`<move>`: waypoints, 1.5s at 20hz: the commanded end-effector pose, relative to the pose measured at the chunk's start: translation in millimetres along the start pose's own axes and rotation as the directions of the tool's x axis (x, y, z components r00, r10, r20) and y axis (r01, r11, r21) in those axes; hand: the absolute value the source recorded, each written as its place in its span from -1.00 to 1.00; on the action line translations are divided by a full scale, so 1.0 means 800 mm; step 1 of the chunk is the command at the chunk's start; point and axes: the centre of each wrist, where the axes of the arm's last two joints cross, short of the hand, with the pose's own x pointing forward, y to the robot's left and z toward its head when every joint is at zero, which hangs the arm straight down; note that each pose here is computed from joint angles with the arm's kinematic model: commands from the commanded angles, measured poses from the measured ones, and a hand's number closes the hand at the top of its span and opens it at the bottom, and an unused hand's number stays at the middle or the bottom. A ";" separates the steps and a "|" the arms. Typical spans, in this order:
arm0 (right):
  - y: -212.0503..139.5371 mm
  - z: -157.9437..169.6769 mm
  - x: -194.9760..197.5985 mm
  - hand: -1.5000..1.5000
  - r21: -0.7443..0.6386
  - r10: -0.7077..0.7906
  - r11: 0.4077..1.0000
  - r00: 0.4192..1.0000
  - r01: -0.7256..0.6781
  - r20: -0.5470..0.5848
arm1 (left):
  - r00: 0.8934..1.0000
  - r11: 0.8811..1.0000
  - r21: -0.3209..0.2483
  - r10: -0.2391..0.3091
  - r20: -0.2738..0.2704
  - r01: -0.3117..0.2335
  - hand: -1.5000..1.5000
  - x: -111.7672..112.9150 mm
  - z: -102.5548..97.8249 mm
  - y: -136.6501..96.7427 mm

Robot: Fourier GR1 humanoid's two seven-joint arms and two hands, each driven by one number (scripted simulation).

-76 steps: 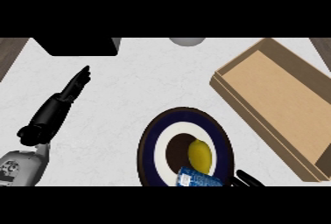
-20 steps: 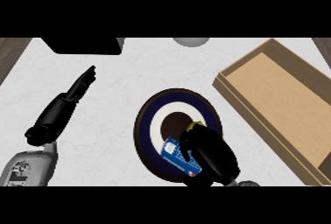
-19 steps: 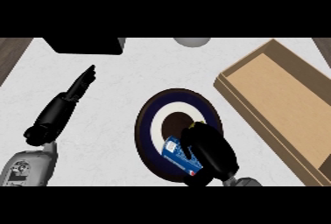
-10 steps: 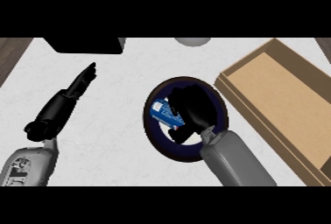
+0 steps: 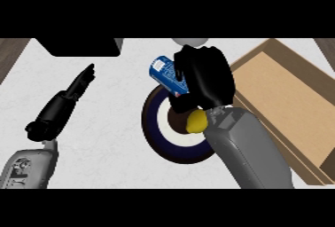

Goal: Pick the can from the plate and place it in the cardboard box

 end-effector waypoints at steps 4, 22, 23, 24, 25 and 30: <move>-0.078 -0.018 -0.058 1.00 -0.225 -0.134 0.972 0.950 0.070 -0.282 | 1.000 1.000 0.000 0.004 -0.019 -0.004 0.00 0.006 0.003 0.000; -0.095 -0.039 -0.269 1.00 0.131 0.045 0.991 0.815 0.037 -0.577 | 1.000 1.000 -0.010 -0.018 0.003 0.018 0.00 0.003 0.016 -0.004; -0.096 -0.039 -0.270 1.00 0.156 0.041 0.986 0.816 0.061 -0.577 | 1.000 1.000 -0.019 0.015 0.001 -0.015 0.00 -0.005 0.028 0.009; -0.107 -0.021 -0.302 1.00 0.175 0.029 0.981 0.826 0.086 -0.564 | 1.000 1.000 -0.001 0.003 -0.004 -0.003 0.00 0.000 0.012 0.013; -0.094 -0.018 -0.306 1.00 0.194 0.040 0.977 0.826 0.084 -0.563 | 1.000 1.000 -0.003 0.012 -0.008 -0.013 0.00 0.008 0.004 0.010; -0.092 -0.004 -0.361 1.00 0.359 0.131 0.927 0.807 0.106 -0.576 | 1.000 1.000 -0.007 -0.002 -0.003 0.002 0.00 0.009 0.007 -0.009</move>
